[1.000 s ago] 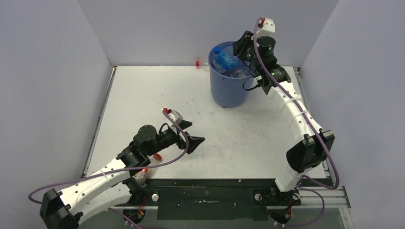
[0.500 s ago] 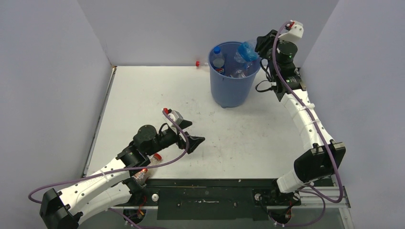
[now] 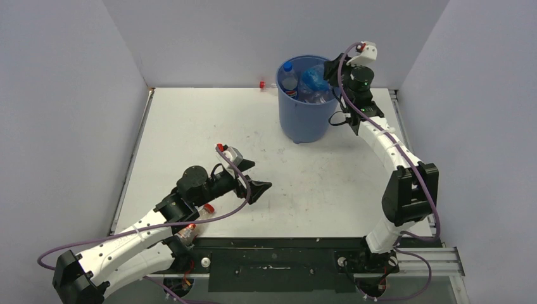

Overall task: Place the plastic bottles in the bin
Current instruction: Place the plastic bottle in the trash bin.

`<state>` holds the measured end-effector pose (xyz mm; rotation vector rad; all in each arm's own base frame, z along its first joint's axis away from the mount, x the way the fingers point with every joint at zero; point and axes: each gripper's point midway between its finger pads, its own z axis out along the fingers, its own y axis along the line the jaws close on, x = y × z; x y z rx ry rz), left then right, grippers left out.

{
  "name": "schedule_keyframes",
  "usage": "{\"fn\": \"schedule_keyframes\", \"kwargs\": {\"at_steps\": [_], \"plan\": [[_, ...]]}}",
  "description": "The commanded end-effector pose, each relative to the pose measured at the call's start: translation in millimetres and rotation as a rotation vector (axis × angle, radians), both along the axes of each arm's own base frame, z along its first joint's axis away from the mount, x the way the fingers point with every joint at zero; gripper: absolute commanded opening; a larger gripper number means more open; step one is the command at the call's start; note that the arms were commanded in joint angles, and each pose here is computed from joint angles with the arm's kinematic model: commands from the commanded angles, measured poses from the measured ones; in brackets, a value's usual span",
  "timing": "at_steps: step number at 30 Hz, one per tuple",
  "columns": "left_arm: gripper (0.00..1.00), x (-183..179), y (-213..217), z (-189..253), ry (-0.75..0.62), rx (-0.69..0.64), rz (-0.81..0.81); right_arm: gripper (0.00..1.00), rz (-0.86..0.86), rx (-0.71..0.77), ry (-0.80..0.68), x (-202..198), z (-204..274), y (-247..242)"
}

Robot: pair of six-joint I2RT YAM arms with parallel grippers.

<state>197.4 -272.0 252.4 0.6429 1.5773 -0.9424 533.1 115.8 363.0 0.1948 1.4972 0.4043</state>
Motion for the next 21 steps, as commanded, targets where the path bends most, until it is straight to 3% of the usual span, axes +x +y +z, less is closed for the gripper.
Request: {"fn": "schedule_keyframes", "kwargs": {"at_steps": [1, 10, 12, 16, 21], "plan": [[0.96, 0, -3, 28, -0.053, -0.039, -0.008, 0.05, 0.099, -0.061, 0.035, 14, -4, 18], [0.96, 0, -3, 28, -0.052, -0.04, -0.011, 0.06, 0.143, -0.077, 0.234, 20, -72, 27], [0.96, 0, -3, 28, -0.052, -0.04, -0.011, 0.2, 0.151, -0.075, 0.26, 19, -81, 28], [0.96, -1, -3, 29, -0.053, -0.041, -0.01, 0.66, 0.147, -0.063, 0.259, 14, -76, 27], [0.96, 0, -3, 28, -0.05, -0.04, -0.01, 0.87, 0.116, -0.034, 0.202, 9, -34, 21]]}}
